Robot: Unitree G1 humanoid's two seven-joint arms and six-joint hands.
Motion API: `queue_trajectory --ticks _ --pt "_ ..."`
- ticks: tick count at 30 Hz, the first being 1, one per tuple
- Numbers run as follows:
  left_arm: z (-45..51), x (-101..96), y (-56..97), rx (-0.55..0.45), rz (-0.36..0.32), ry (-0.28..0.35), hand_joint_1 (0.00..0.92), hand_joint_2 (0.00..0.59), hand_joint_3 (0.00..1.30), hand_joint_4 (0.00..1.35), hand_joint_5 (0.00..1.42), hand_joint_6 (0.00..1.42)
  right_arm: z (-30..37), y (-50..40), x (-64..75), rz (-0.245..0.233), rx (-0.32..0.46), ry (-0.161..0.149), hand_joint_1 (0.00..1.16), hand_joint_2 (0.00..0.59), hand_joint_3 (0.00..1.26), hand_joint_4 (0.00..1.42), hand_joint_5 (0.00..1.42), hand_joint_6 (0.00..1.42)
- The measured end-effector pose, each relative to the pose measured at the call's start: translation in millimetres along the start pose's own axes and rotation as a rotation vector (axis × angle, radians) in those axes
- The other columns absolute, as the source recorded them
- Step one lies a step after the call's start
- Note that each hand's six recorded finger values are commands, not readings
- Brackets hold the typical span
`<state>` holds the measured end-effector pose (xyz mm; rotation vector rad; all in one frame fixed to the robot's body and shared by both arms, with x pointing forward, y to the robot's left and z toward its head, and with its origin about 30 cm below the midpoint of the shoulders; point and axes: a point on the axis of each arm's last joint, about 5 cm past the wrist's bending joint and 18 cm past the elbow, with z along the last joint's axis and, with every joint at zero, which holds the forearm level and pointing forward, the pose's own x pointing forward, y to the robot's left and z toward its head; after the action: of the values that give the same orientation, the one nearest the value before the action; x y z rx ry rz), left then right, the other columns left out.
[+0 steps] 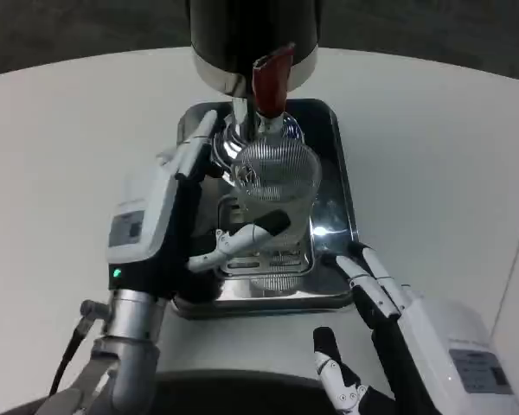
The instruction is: Grasp the cup under the faucet to collect the drink, then remove the cup.
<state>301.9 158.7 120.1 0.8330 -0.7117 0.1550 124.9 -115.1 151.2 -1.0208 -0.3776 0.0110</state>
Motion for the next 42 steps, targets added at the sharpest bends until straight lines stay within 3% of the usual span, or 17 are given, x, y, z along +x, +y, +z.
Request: queue_trajectory --ticks 5,7,10,14,19,23,29,31,34,39,42 --pt "-4.2 -13.7 19.5 -0.047 0.063 0.021 0.0 0.003 0.09 0.14 0.41 0.2 -1.5 -1.8 -0.6 -0.002 0.001 0.005 0.38 0.54 0.17 0.06 0.17 0.33" --pt "-5.1 -17.3 29.9 -0.065 0.09 0.028 0.0 0.034 0.09 0.13 0.37 0.17 -2.0 -2.1 -0.8 0.0 0.001 0.006 0.38 0.54 0.17 0.06 0.17 0.33" --pt "-3.9 -19.3 46.8 -0.126 0.129 0.037 0.0 0.074 0.01 0.01 0.24 0.09 -2.0 -2.2 -0.6 0.003 0.001 0.004 0.38 0.54 0.17 0.06 0.17 0.33" --pt "3.1 -13.0 68.8 -0.258 0.148 0.007 0.0 0.092 0.0 0.0 0.01 0.0 -1.5 -2.2 0.1 0.005 0.002 0.0 0.38 0.538 0.16 0.06 0.17 0.32" --pt "13.2 -0.3 93.2 -0.422 0.031 -0.091 0.0 0.129 0.0 0.0 0.0 0.0 -0.1 -2.1 1.8 0.007 0.007 -0.01 0.37 0.533 0.16 0.06 0.17 0.32" --pt "21.2 9.9 113.7 -0.522 -0.034 -0.185 0.0 0.21 0.0 0.0 0.0 0.0 0.8 -1.3 1.2 0.012 0.012 -0.009 0.37 0.531 0.16 0.06 0.17 0.31" --pt "29.7 23.0 139.7 -0.673 -0.113 -0.267 0.0 0.21 0.0 0.0 0.0 0.0 1.5 -0.4 -0.1 0.017 0.015 -0.001 0.37 0.525 0.16 0.06 0.16 0.29" --pt "36.1 31.0 152.4 -0.704 -0.145 -0.321 0.0 0.243 0.0 0.0 0.0 0.0 1.7 -0.3 -0.2 0.016 0.015 0.001 0.37 0.525 0.16 0.06 0.16 0.29" --pt "45.1 44.9 168.8 -0.768 -0.198 -0.391 0.0 0.242 0.0 0.0 0.0 0.0 2.3 -0.4 -0.3 0.015 0.016 0.0 0.37 0.525 0.15 0.06 0.16 0.29" --pt "49.5 59.7 176.1 -0.819 -0.327 -0.399 0.0 0.222 0.0 0.0 0.0 0.0 4.6 -1.0 -0.3 0.009 0.018 -0.007 0.37 0.525 0.15 0.06 0.16 0.29" --pt "51.6 64.8 175.1 -0.837 -0.363 -0.396 0.0 0.22 0.0 0.0 0.0 0.0 6.2 -0.8 -1.1 0.01 0.022 -0.009 0.37 0.525 0.15 0.06 0.16 0.29"
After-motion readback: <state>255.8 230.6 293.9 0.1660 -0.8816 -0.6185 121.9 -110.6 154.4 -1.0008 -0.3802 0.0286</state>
